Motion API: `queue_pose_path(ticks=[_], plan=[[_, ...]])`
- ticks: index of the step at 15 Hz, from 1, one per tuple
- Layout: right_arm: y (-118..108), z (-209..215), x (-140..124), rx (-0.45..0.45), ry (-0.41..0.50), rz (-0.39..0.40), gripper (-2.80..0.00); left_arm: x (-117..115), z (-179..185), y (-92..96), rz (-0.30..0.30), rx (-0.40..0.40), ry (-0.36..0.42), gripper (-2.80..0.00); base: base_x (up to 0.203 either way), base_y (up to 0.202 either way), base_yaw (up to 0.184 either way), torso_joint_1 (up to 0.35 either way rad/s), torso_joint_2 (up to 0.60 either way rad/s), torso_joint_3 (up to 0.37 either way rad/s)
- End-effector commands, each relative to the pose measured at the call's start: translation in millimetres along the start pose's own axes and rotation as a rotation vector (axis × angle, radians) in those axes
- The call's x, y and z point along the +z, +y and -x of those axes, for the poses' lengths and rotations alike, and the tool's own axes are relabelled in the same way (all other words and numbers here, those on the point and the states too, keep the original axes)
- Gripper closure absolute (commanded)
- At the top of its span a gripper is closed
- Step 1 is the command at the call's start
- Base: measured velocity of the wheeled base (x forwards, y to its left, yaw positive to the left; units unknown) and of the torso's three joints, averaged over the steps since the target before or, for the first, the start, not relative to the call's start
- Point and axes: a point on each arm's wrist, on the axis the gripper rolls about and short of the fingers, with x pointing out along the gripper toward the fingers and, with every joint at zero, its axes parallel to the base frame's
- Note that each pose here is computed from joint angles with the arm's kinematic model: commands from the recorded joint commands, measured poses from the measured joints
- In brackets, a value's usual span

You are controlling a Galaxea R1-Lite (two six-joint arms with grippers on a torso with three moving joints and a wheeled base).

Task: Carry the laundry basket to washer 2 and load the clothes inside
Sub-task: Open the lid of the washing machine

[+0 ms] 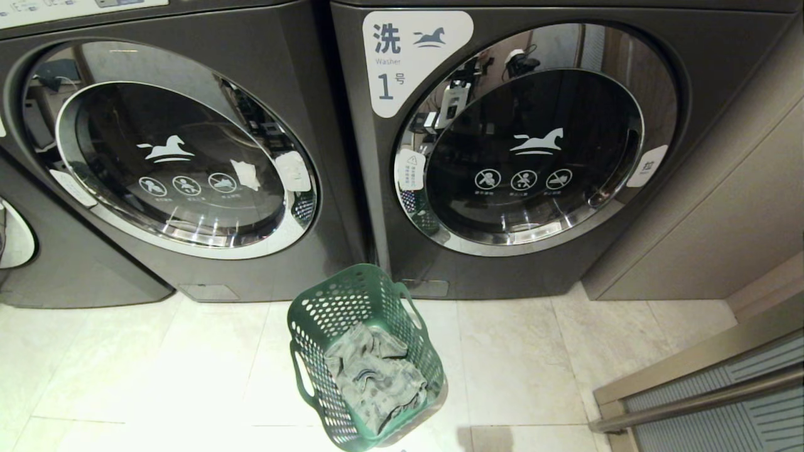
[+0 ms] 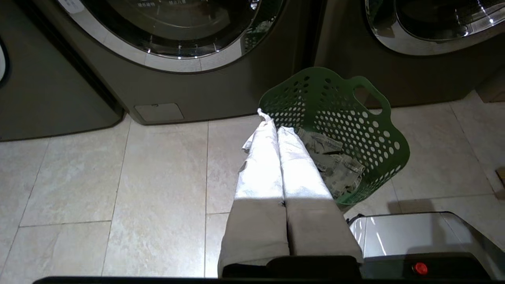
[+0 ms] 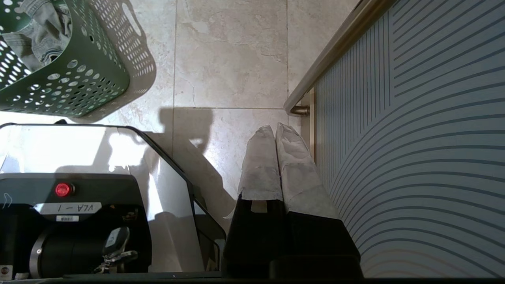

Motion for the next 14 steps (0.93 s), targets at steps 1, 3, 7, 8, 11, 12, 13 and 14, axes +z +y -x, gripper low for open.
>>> queue_pose_path(ticks=[1, 3, 7, 8, 11, 12, 13, 14], plan=[[0, 0, 0, 0.0, 0.001, 0.001, 0.0, 13, -12, 1.4, 0.001, -0.01, 0.068, 0.0, 0.0, 0.0, 0.0, 0.0, 0.0, 0.0], [0, 0, 0, 0.0, 0.001, 0.001, 0.0, 30, -35, 3.5, 0.014, -0.023, 0.149, 0.0, 0.0, 0.0, 0.0, 0.0, 0.0, 0.0], [0, 0, 0, 0.0, 0.001, 0.001, 0.0, 47, -95, 5.5, 0.075, -0.061, 0.278, 0.0, 0.0, 0.0, 0.0, 0.0, 0.0, 0.0], [0, 0, 0, 0.0, 0.001, 0.001, 0.0, 49, -107, 4.6, 0.11, -0.108, 0.287, 0.0, 0.0, 0.0, 0.0, 0.0, 0.0, 0.0], [0, 0, 0, 0.0, 0.001, 0.001, 0.0, 49, -121, 3.2, 0.152, -0.178, 0.31, 0.0, 0.0, 0.0, 0.0, 0.0, 0.0, 0.0], [0, 0, 0, 0.0, 0.001, 0.001, 0.0, 49, -128, 3.2, 0.155, -0.178, 0.337, 0.0, 0.0, 0.0, 0.0, 0.0, 0.0, 0.0], [0, 0, 0, 0.0, 0.001, 0.001, 0.0, 49, -135, 3.5, 0.157, -0.171, 0.363, 0.0, 0.0, 0.0, 0.0, 0.0, 0.0, 0.0], [0, 0, 0, 0.0, 0.001, 0.001, 0.0, 50, -136, 4.2, 0.155, -0.151, 0.362, 0.0, 0.0, 0.0, 0.0, 0.0, 0.0, 0.0]])
